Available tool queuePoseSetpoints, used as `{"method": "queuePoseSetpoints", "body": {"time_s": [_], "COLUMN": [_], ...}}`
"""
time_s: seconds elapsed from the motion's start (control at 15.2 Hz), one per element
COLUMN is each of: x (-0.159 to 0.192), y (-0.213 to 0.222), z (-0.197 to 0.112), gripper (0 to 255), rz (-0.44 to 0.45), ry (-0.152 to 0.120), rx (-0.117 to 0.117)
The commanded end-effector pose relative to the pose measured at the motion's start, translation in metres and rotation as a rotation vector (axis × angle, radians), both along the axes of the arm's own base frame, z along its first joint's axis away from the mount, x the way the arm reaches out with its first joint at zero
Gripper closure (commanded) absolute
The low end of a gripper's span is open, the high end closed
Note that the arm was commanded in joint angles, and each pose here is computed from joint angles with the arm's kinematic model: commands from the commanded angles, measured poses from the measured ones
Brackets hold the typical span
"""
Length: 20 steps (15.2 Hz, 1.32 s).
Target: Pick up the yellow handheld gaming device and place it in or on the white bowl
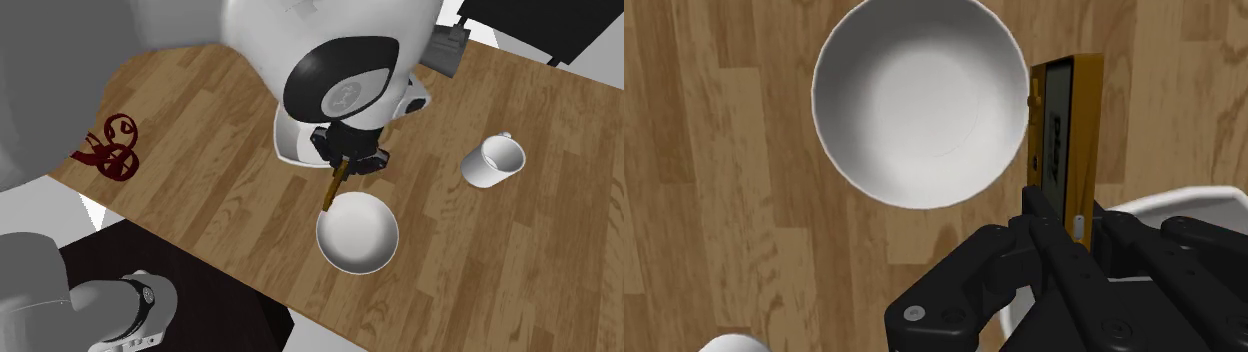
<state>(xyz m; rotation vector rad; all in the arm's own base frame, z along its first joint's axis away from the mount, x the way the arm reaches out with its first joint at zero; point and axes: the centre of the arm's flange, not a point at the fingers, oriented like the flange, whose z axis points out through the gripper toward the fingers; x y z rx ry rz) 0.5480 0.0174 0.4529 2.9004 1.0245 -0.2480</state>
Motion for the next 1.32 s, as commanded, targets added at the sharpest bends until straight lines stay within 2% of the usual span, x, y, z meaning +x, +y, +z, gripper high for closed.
{"method": "queuePoseSetpoints", "body": {"time_s": [0.0,0.33,1.25], "x": [0.005,0.019,0.019], "y": [-0.028,-0.089,-0.089], "z": [0.000,0.003,-0.071], "gripper": [255,255,255], "rz": [0.001,0.001,0.001], "ry": [0.000,0.000,0.000], "rx": [0.000,0.000,0.000]}}
